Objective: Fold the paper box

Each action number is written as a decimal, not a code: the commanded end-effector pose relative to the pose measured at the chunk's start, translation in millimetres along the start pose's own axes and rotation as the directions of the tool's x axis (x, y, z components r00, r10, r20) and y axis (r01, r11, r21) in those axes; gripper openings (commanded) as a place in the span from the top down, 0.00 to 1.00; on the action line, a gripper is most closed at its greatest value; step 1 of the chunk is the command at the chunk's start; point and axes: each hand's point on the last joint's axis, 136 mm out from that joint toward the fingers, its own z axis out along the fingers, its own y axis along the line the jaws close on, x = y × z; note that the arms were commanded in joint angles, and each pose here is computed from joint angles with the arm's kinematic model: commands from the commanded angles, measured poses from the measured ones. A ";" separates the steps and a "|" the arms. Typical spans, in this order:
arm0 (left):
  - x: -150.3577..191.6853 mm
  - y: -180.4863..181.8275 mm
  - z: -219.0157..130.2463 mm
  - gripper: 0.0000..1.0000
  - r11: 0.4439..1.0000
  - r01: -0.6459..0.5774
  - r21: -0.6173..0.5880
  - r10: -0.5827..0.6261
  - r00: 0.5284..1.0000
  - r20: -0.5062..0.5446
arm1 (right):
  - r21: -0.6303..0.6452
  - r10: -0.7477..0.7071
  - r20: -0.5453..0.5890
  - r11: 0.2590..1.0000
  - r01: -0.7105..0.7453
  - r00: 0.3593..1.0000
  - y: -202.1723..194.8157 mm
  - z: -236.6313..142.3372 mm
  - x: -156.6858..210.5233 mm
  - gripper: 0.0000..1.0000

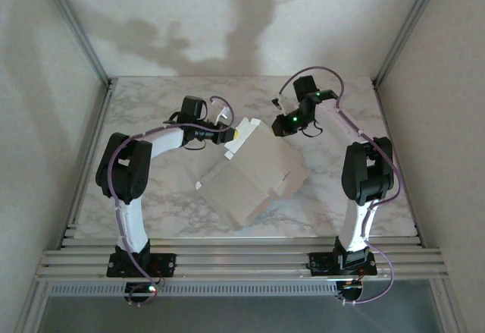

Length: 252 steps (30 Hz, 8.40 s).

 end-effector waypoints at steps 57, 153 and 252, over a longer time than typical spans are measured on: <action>-50.7 -70.9 -112.1 0.01 0.990 0.123 -0.075 -0.083 0.909 0.408 | 0.653 -0.490 -0.180 0.589 0.476 0.853 76.2 -39.4 18.8 1.00; -31.0 -17.5 -24.0 0.95 0.948 -0.176 -0.264 0.219 0.965 0.142 | 0.268 -0.091 0.287 0.963 0.011 0.954 134.4 -72.1 66.9 0.50; 53.7 5.8 -6.9 0.91 0.934 -0.036 -0.356 0.104 0.979 0.174 | 0.050 0.161 0.165 0.984 -0.172 0.973 155.9 73.4 115.0 1.00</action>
